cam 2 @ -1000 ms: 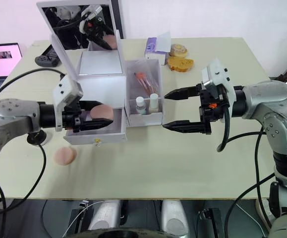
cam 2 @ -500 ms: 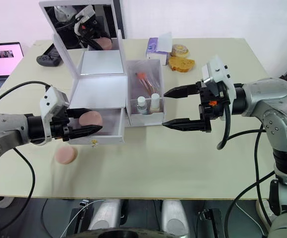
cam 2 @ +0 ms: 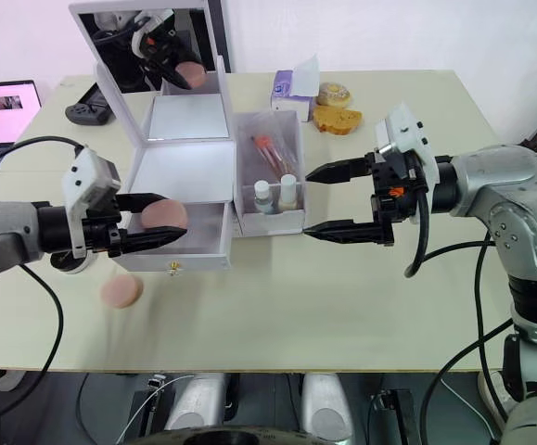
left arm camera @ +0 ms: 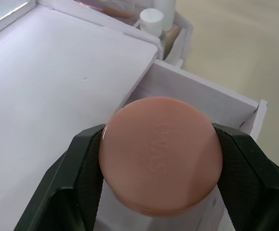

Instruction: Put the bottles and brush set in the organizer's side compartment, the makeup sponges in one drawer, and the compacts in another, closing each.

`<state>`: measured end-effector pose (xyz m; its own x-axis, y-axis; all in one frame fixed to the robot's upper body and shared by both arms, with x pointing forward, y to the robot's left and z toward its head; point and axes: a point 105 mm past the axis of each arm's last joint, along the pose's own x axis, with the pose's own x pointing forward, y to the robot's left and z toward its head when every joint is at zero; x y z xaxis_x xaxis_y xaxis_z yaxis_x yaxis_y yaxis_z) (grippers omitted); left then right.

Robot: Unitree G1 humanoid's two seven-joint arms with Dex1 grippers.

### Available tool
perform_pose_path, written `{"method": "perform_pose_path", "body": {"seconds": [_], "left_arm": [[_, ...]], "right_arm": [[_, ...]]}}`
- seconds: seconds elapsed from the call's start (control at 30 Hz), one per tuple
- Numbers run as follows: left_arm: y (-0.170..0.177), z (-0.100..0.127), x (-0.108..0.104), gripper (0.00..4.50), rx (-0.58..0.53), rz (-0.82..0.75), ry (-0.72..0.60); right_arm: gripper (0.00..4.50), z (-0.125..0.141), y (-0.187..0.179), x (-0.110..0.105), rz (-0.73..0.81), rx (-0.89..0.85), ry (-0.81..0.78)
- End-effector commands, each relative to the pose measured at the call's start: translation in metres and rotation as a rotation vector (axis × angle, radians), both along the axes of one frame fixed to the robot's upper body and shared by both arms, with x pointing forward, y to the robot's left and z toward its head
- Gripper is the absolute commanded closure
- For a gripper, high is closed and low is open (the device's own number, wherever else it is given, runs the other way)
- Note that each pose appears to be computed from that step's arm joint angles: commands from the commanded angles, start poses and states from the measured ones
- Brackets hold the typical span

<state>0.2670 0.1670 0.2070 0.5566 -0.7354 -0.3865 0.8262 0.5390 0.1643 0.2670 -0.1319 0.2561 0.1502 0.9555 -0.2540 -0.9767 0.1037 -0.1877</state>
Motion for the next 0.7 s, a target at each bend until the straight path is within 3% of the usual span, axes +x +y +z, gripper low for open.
{"method": "perform_pose_path", "body": {"seconds": [0.03, 0.47, 0.53, 0.6, 0.7], "left_arm": [[0.006, 0.009, -0.006, 1.81, 0.026, 0.007, -0.036], [0.012, 0.004, 0.001, 1.81, 0.028, 0.064, -0.047], [0.012, 0.005, 0.002, 0.78, 0.018, 0.071, -0.05], [0.012, 0.008, 0.004, 0.11, 0.005, 0.077, -0.062], [0.01, 0.011, 0.003, 0.11, -0.003, 0.072, -0.067]], "right_arm": [[0.0, 0.009, 0.003, -0.002, 0.023, 0.007, -0.051], [0.0, 0.008, 0.005, 0.0, 0.034, 0.008, -0.05], [0.0, 0.008, 0.006, 0.0, 0.034, 0.009, -0.05], [0.0, 0.009, 0.005, 0.0, 0.034, 0.008, -0.051], [0.0, 0.009, 0.005, 0.0, 0.034, 0.008, -0.05]]}}
